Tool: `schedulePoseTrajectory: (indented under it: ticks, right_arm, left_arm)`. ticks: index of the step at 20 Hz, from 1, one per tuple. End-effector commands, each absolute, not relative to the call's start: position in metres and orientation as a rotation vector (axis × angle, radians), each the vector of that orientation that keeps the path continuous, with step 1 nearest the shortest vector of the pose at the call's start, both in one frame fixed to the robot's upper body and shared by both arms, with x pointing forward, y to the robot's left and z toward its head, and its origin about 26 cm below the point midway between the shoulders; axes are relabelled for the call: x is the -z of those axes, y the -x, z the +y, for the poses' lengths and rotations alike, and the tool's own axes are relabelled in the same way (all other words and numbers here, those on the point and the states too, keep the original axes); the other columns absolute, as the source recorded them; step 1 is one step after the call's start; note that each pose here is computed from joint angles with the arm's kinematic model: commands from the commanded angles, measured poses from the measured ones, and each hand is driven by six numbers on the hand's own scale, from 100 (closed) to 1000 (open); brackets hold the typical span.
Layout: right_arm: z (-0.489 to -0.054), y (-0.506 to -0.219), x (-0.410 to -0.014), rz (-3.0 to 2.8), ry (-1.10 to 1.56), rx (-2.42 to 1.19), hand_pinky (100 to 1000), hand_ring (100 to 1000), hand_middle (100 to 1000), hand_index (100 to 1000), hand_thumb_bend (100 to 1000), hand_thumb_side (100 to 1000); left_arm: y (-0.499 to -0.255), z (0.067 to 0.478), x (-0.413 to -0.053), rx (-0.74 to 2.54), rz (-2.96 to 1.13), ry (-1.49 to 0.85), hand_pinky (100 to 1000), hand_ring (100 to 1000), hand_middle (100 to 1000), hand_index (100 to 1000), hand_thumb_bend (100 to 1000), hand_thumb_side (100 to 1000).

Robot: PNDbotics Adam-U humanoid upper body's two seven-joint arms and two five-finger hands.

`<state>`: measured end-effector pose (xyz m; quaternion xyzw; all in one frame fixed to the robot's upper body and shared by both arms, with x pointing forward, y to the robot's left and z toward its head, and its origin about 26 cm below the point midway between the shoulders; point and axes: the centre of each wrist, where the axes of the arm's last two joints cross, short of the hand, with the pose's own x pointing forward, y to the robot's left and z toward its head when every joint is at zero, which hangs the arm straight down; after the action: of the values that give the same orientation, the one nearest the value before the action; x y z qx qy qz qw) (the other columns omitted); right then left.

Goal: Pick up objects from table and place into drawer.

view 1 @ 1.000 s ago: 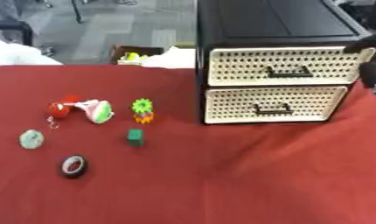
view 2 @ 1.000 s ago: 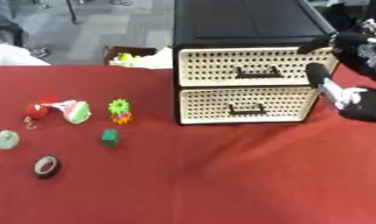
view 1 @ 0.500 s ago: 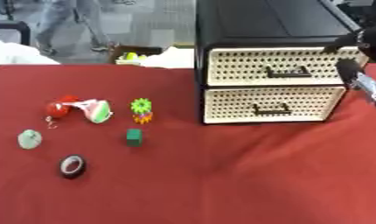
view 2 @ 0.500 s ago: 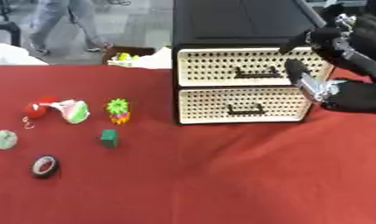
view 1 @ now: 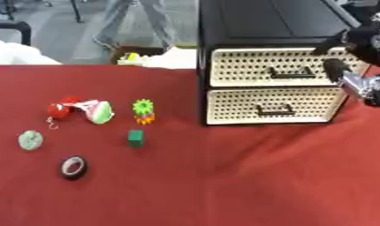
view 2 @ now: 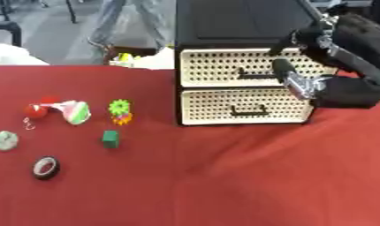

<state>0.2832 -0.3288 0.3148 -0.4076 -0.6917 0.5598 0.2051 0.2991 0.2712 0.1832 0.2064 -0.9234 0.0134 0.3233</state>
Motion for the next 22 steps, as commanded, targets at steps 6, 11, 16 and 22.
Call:
schedulePoseTrajectory:
  ticks: [6, 11, 16, 22]
  right_arm:
    - [-0.324, -0.282, -0.321, -1.868, 1.138, -1.581, 100, 100, 100, 762, 100, 1000]
    - [-0.325, -0.286, -0.319, -1.835, 1.125, -1.582, 100, 100, 100, 775, 100, 1000]
    - [-0.328, -0.292, -0.317, -1.784, 1.121, -1.583, 100, 100, 100, 808, 100, 1000]
    - [-0.334, -0.301, -0.315, -1.729, 1.125, -1.547, 100, 100, 100, 806, 100, 1000]
  left_arm:
    - [-0.298, 0.271, -0.192, -0.013, -2.458, -0.541, 446, 502, 593, 711, 100, 849]
    - [-0.298, 0.271, -0.192, -0.013, -2.457, -0.539, 446, 502, 593, 712, 100, 849]
    - [-0.298, 0.271, -0.192, -0.015, -2.457, -0.537, 445, 502, 593, 711, 100, 849]
    - [-0.298, 0.270, -0.192, -0.013, -2.457, -0.535, 445, 502, 594, 711, 100, 850]
